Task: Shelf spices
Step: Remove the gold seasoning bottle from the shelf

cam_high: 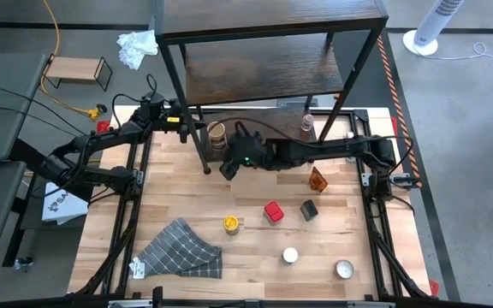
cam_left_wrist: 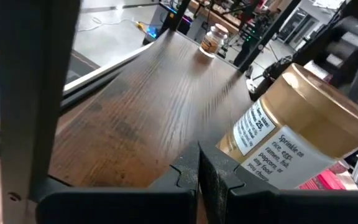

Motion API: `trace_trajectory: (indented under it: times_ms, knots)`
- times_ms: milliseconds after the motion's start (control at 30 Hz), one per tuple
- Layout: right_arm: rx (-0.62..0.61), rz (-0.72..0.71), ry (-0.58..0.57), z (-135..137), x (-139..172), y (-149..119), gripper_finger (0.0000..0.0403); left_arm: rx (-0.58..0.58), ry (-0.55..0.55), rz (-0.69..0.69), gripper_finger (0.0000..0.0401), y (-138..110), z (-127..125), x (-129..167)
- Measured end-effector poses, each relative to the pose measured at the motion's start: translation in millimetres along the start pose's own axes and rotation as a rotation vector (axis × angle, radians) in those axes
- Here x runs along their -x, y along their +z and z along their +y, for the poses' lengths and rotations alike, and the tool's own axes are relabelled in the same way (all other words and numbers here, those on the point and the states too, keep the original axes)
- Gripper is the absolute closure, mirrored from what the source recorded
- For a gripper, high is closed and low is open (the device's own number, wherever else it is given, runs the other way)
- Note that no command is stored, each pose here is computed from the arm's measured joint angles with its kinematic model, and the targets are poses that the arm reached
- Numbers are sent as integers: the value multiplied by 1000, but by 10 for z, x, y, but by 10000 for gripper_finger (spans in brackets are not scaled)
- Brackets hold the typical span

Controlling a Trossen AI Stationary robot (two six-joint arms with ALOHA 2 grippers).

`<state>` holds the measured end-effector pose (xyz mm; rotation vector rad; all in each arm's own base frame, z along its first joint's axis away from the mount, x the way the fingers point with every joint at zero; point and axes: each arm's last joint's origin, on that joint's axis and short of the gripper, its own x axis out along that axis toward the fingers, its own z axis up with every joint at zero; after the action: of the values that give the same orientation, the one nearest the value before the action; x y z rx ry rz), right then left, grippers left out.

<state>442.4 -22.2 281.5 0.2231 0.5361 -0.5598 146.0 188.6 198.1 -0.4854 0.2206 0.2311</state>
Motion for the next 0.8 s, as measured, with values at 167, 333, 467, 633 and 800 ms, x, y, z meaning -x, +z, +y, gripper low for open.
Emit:
trace_trajectory:
  times_ms: [167,333,467,633,800]
  knots:
    - [2,-97,-66,-112,-54,102,170,-32,-4,-23,401,28,-2,-1]
    - [-4,-162,30,-237,-204,84,170,-32,-35,-33,401,26,28,-136]
    - [-14,-161,74,-282,-280,-1,170,-18,-43,-6,401,70,112,-287]
    - [61,-202,47,-324,-284,53,170,-26,-63,-5,401,183,185,-411]
    - [52,-209,51,-462,-338,106,170,-18,-101,10,401,190,191,-442]
